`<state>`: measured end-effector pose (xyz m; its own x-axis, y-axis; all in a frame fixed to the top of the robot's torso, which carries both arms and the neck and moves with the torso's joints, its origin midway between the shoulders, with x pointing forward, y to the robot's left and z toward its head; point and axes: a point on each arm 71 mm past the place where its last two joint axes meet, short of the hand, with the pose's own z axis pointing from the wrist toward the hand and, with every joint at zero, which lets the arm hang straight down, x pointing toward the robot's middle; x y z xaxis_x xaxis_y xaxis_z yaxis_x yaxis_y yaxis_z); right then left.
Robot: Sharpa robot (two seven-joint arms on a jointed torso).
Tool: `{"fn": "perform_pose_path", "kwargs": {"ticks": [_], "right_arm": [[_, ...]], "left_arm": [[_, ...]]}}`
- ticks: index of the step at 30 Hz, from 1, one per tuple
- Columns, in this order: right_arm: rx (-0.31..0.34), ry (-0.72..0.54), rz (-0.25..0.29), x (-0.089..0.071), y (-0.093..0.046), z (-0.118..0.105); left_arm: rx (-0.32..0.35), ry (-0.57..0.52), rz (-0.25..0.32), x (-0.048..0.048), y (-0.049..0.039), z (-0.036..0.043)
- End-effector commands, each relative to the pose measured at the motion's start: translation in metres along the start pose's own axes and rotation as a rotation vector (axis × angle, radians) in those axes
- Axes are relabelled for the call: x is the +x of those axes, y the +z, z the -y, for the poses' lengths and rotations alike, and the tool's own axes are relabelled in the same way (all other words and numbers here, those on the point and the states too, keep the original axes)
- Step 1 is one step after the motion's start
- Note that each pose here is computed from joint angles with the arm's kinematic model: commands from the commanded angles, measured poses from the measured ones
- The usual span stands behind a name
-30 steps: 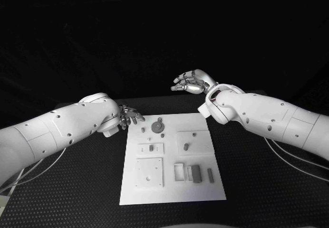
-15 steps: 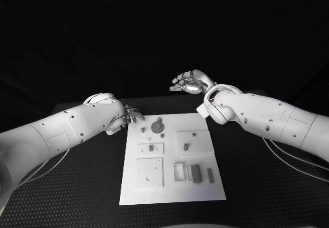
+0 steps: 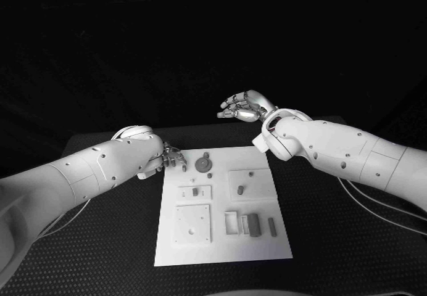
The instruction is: Assemble the parts on the task board
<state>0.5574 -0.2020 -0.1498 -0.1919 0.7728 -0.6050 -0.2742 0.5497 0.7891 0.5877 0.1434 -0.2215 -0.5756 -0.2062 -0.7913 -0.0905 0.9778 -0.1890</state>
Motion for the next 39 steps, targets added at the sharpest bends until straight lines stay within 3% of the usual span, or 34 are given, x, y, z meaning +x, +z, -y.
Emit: {"fn": "perform_pose_path", "kwargs": {"ticks": [1,20,30,39], "right_arm": [[-0.016,0.002,-0.019,0.003,0.001,-0.002],[-0.017,0.004,-0.021,0.004,0.001,-0.003],[-0.01,0.003,-0.024,0.004,0.001,-0.002],[-0.009,0.003,-0.035,0.007,0.002,-0.001]], "left_arm": [[0.034,0.02,-0.03,0.0044,-0.0006,0.0089],[0.047,0.022,-0.05,0.0138,0.0018,0.0139],[0.034,0.018,-0.044,0.0167,0.0068,0.0089],[0.041,0.014,-0.038,0.0162,0.0069,0.01]]}}
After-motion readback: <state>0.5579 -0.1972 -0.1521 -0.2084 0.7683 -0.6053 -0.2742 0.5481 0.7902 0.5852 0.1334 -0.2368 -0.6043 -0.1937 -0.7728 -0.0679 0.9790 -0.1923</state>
